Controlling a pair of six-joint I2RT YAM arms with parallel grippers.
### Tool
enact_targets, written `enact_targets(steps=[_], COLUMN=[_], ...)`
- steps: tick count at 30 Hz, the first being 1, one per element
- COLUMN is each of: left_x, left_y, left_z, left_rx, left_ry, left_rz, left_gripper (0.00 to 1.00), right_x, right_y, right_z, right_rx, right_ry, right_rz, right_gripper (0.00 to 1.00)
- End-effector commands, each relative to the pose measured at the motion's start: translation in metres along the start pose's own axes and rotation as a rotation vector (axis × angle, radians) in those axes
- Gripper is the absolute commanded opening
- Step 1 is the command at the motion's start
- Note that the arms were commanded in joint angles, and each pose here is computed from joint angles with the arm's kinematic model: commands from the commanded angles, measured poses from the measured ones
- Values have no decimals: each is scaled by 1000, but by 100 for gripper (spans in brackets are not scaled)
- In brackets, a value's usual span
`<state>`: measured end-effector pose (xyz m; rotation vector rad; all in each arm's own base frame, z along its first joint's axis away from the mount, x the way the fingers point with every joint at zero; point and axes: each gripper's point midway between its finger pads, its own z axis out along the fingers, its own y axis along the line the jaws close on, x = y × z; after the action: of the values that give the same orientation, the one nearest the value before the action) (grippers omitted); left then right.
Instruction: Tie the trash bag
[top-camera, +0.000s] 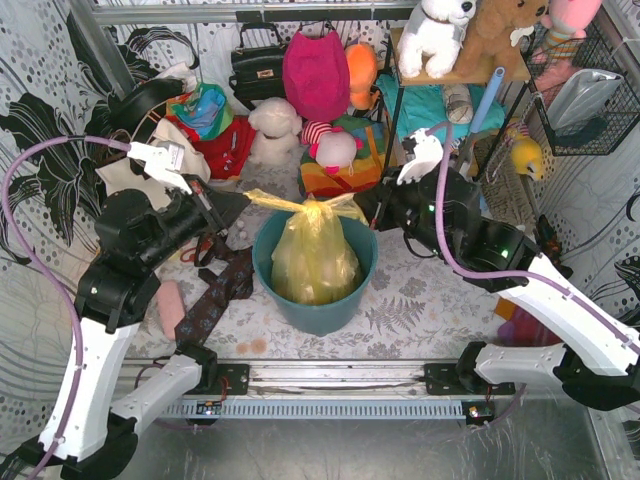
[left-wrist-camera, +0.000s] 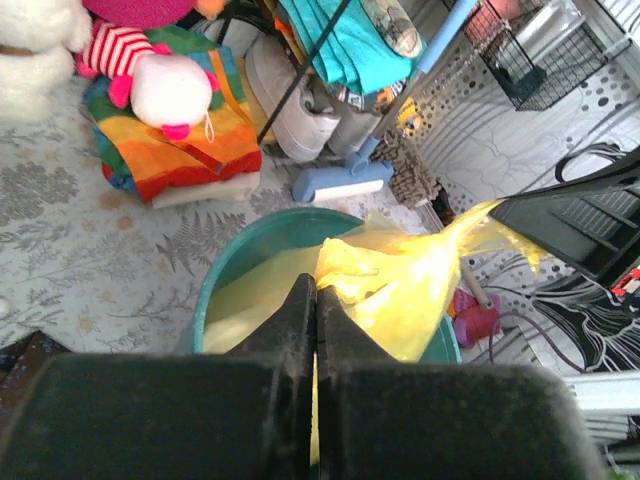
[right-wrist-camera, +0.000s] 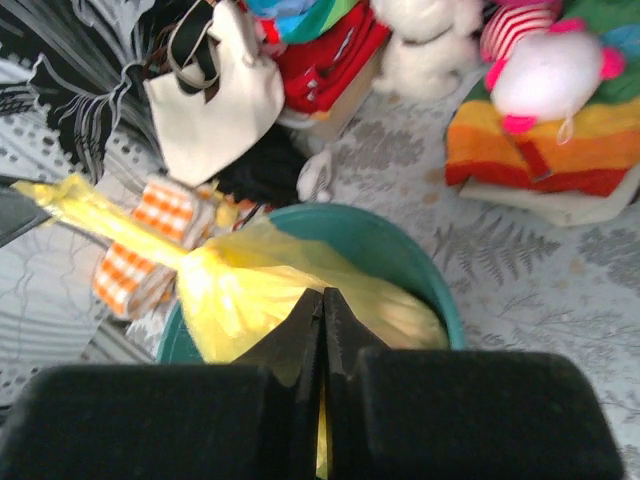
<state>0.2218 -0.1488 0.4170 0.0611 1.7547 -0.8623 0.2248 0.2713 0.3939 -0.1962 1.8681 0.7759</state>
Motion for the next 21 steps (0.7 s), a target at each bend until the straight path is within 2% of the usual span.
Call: enact_targets(steps=[1,8,12,21], left_x=[-25,19,35,-13], left_y=[8,48,61,13], left_z=[-9,-16,-15,-14], left_rx=[-72,-205,-257,-94], left_ry=[-106,-45,-5,-84], left_rz=[59,9,-15,18], left_gripper=[0,0,0,0], right_x=[-14,26,31,-19], right_y=[-41,-93,-99,-67], right_z=[-7,-14,-15,-10], right_rx=[210,415,439,364], right_ry=[-44,7,10,-68], right_rz=[-99,-117,-120,-154], right_gripper=[0,0,0,0])
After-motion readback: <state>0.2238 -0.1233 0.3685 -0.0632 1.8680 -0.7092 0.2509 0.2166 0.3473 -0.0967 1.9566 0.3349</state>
